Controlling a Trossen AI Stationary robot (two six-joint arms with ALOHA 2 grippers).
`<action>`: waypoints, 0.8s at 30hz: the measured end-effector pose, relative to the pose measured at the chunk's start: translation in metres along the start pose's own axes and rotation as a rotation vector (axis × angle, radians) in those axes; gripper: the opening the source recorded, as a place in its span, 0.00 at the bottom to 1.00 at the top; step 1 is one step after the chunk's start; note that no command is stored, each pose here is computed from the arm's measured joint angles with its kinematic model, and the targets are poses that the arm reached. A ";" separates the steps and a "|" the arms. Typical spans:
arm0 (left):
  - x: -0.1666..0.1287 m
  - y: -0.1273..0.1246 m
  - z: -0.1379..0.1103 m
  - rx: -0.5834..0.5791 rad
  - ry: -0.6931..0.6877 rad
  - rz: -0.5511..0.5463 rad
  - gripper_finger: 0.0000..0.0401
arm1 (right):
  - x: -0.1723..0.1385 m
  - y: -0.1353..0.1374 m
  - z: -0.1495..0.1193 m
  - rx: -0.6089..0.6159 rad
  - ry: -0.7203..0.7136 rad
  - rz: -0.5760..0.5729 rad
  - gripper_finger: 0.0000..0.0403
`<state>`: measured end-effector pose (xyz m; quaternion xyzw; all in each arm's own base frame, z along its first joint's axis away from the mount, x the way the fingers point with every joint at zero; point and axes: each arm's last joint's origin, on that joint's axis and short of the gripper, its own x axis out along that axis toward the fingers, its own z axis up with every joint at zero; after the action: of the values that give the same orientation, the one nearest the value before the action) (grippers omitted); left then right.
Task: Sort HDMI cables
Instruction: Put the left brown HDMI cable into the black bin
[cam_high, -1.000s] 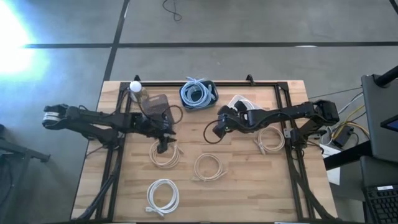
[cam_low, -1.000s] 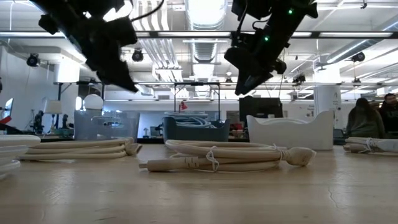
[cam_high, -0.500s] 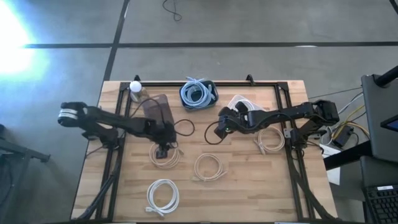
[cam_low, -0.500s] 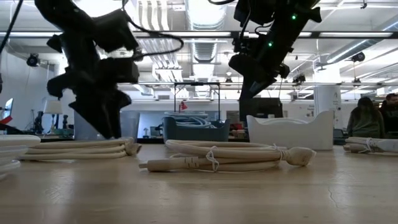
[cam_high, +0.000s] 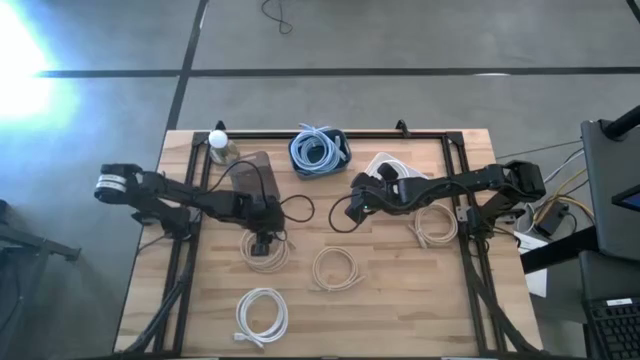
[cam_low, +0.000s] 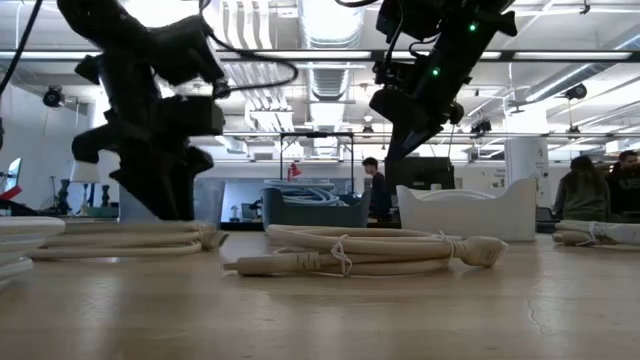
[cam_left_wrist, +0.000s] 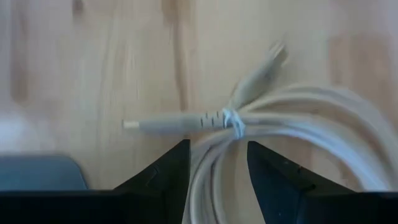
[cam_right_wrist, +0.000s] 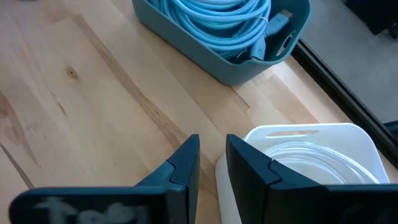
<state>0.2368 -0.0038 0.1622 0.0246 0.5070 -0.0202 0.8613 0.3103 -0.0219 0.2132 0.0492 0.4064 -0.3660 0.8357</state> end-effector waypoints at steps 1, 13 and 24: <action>-0.003 -0.001 0.002 0.015 -0.018 -0.001 0.41 | 0.000 0.000 0.000 0.000 -0.001 0.000 0.17; 0.007 -0.001 -0.002 0.166 0.002 0.025 0.41 | 0.000 0.000 0.000 0.000 -0.003 0.002 0.19; 0.030 -0.001 -0.007 0.169 0.091 0.013 0.39 | 0.000 0.000 0.001 -0.008 -0.009 0.005 0.17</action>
<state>0.2447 -0.0051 0.1324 0.1015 0.5421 -0.0560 0.8323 0.3111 -0.0219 0.2134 0.0453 0.4041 -0.3627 0.8385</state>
